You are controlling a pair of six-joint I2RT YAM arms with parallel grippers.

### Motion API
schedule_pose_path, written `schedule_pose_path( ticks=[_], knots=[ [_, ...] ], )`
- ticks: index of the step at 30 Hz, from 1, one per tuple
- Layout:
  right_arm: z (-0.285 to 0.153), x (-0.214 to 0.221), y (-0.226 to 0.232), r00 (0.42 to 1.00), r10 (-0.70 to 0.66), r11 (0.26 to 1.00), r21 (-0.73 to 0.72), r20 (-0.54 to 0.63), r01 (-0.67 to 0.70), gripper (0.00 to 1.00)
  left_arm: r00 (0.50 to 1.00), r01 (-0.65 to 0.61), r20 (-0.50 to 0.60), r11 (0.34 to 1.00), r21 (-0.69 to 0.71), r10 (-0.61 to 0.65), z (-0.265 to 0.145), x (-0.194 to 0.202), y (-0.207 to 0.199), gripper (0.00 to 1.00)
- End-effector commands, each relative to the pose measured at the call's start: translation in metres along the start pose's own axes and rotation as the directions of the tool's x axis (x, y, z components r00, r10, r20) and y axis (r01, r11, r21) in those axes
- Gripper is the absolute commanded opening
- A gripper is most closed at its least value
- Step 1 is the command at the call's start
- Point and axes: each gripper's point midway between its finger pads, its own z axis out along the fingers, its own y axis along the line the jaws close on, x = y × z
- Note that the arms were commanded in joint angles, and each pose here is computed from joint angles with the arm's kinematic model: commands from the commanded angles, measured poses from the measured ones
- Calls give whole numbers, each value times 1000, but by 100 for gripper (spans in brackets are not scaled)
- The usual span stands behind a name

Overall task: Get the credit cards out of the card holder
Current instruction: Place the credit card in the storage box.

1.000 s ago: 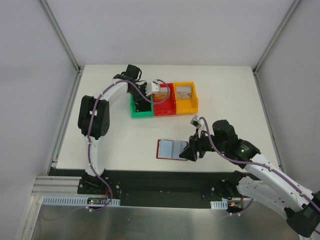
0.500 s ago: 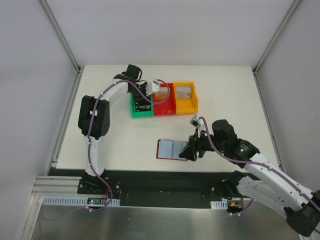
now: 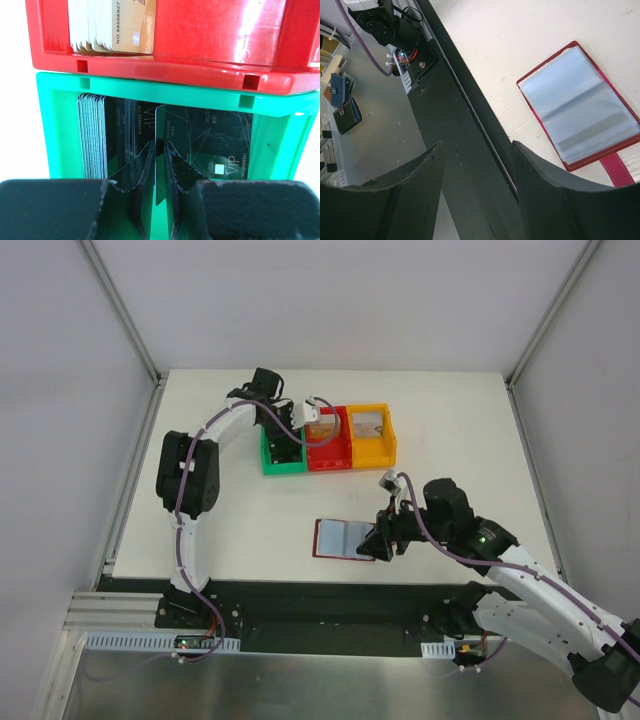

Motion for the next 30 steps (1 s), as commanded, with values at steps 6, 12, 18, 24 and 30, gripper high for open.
schedule_pose_path(
  ticks=[6, 12, 18, 24, 30],
  knots=[
    [-2, -14, 9, 999, -17, 999, -34, 45, 18, 58, 999, -30, 35, 995, -95, 34, -31, -22, 22, 12],
    [-2, -14, 10, 999, -12, 999, -38, 46, 14, 58, 997, -63, 40, 989, -137, 69, -45, -36, 27, 19],
    [-3, -14, 12, 999, -9, 999, -45, 52, 12, 58, 994, -96, 30, 980, -173, 103, -56, -47, 29, 23],
    [-4, -14, 10, 998, -6, 999, -32, 61, 8, 58, 989, -142, 12, 955, -260, 150, -81, -84, 25, 23],
    [-3, -14, 2, 998, -11, 1000, 13, 68, 10, 59, 996, -65, 26, 932, -355, 80, -104, -123, -9, 22]
  ],
)
